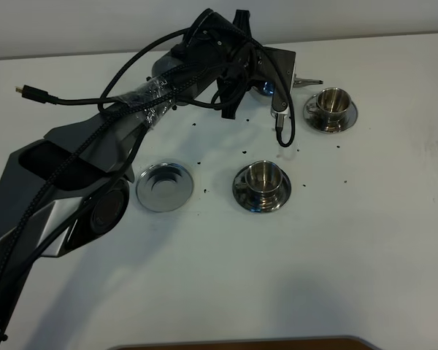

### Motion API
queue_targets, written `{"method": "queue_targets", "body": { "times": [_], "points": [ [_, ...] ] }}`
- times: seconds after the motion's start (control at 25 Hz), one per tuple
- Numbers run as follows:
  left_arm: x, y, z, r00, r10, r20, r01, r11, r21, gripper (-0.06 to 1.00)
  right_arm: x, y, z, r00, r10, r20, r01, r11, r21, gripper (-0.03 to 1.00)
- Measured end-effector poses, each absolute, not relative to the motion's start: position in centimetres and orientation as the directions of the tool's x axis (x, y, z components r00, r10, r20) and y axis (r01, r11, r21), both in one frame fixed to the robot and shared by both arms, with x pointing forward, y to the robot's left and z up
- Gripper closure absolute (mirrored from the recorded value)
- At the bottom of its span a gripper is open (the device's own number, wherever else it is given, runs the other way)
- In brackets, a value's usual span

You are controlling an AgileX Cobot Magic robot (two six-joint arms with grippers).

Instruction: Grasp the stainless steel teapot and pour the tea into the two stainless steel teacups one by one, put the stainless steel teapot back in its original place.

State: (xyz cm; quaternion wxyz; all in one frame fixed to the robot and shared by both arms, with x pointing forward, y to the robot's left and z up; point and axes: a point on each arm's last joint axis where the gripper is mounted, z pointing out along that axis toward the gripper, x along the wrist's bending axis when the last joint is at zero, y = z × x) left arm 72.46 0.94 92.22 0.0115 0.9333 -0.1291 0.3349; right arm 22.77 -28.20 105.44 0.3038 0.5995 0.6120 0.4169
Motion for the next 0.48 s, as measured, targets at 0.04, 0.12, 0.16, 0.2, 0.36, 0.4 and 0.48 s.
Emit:
{"method": "queue_targets", "body": {
  "times": [0.04, 0.12, 0.16, 0.2, 0.36, 0.4, 0.48],
  "points": [
    [72.44, 0.8, 92.26, 0.737, -0.236, 0.634, -0.253, -0.965, -0.064, 0.7, 22.77, -28.2, 105.44, -0.097, 0.987, 0.128, 0.48, -0.066, 0.875, 0.73],
    [72.49, 0.69, 92.33, 0.728, -0.236, 0.643, -0.258, -0.964, -0.062, 0.7, 22.77, -28.2, 105.44, -0.097, 0.987, 0.128, 0.48, -0.066, 0.875, 0.73],
    [72.54, 0.64, 92.39, 0.722, -0.237, 0.651, -0.261, -0.963, -0.061, 0.7, 22.77, -28.2, 105.44, -0.097, 0.987, 0.128, 0.48, -0.066, 0.875, 0.73],
    [72.59, 0.61, 92.44, 0.715, -0.24, 0.657, -0.266, -0.962, -0.062, 0.7, 22.77, -28.2, 105.44, -0.097, 0.987, 0.128, 0.48, -0.066, 0.875, 0.73],
    [72.79, 0.62, 92.62, 0.69, -0.261, 0.676, -0.277, -0.957, -0.087, 0.7, 22.77, -28.2, 105.44, -0.097, 0.987, 0.128, 0.48, -0.066, 0.875, 0.73],
    [72.82, 0.59, 92.67, 0.682, -0.268, 0.681, -0.281, -0.955, -0.095, 0.7, 22.77, -28.2, 105.44, -0.097, 0.987, 0.128, 0.48, -0.066, 0.875, 0.73],
    [72.81, 0.46, 92.75, 0.67, -0.279, 0.687, -0.287, -0.952, -0.107, 0.7, 22.77, -28.2, 105.44, -0.097, 0.987, 0.128, 0.48, -0.066, 0.875, 0.73]
  ]
}}
